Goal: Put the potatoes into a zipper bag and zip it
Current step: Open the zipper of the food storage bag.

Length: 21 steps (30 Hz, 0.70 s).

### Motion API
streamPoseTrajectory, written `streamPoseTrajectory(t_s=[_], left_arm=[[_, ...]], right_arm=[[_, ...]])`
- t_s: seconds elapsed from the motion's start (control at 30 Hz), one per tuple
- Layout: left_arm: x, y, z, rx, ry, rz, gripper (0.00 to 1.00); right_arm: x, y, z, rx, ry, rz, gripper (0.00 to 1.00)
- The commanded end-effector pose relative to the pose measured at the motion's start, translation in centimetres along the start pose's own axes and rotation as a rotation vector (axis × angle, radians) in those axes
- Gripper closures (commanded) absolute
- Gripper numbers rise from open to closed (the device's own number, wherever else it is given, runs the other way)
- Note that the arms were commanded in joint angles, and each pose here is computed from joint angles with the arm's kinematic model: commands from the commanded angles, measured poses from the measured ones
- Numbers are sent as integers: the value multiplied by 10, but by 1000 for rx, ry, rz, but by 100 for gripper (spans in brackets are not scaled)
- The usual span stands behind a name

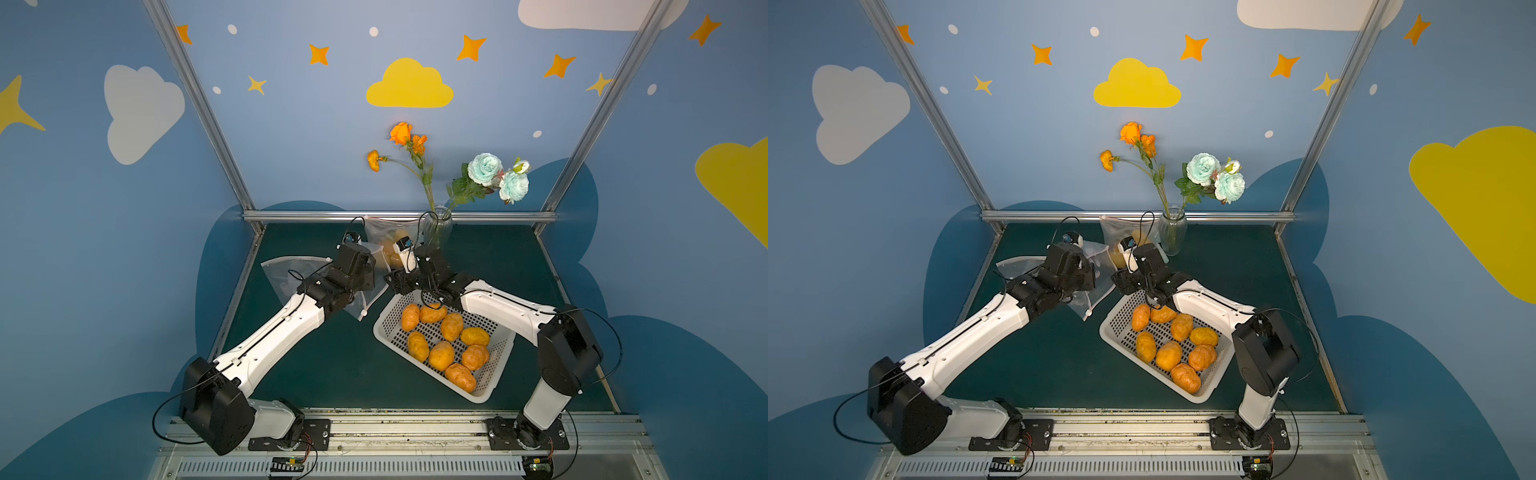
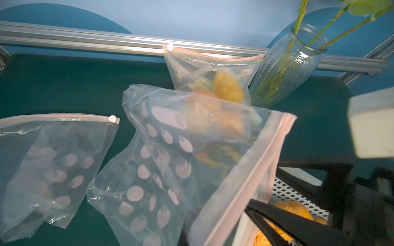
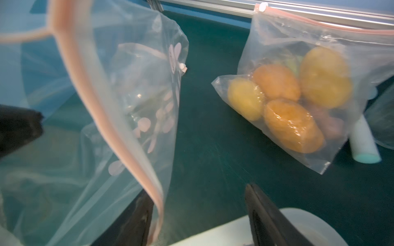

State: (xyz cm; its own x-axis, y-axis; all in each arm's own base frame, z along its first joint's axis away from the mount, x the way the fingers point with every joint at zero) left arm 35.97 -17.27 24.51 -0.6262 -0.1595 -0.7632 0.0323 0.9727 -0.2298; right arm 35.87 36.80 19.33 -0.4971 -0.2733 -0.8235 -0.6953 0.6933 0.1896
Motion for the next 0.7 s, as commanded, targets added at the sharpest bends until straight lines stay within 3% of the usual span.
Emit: streamPoseTrajectory(t_s=[0.0,0.1,0.17,0.23,0.33,0.47,0.67], left_arm=[[-9,-6,-9,52,-41,-32,97],[-10,-5,-10,58,-59,-40,97],[-11,-3,-11,43,-64,-35,97],[-14,7,-12,-14,-74,-26,97],[-15,29,-12,-129,-67,-18,97],[-15,52,-11,-215,-40,-39,97],[-20,53,-11,-210,-28,-21,97]], right_arm=[[0,11,12,-68,26,35,26],[1,16,19,-98,40,49,26],[2,15,22,-97,52,45,41],[4,9,22,-62,57,28,63],[10,-5,22,24,65,-34,81],[23,-29,25,158,106,-84,93],[36,-60,21,347,198,-127,97]])
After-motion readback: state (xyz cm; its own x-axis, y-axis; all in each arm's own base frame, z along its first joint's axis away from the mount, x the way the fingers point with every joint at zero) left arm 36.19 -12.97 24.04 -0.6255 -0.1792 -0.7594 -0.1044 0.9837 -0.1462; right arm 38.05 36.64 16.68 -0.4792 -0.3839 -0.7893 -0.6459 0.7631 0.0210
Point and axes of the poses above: each gripper's point midway between its finger pads, its own z axis out along the fingers, its own y axis along the line the jaws close on, x = y × z, the point moved 1 cm from there along -z, back along the fingers, and after that the axes turned 3 degrees about -z, right-handed, at the moved point
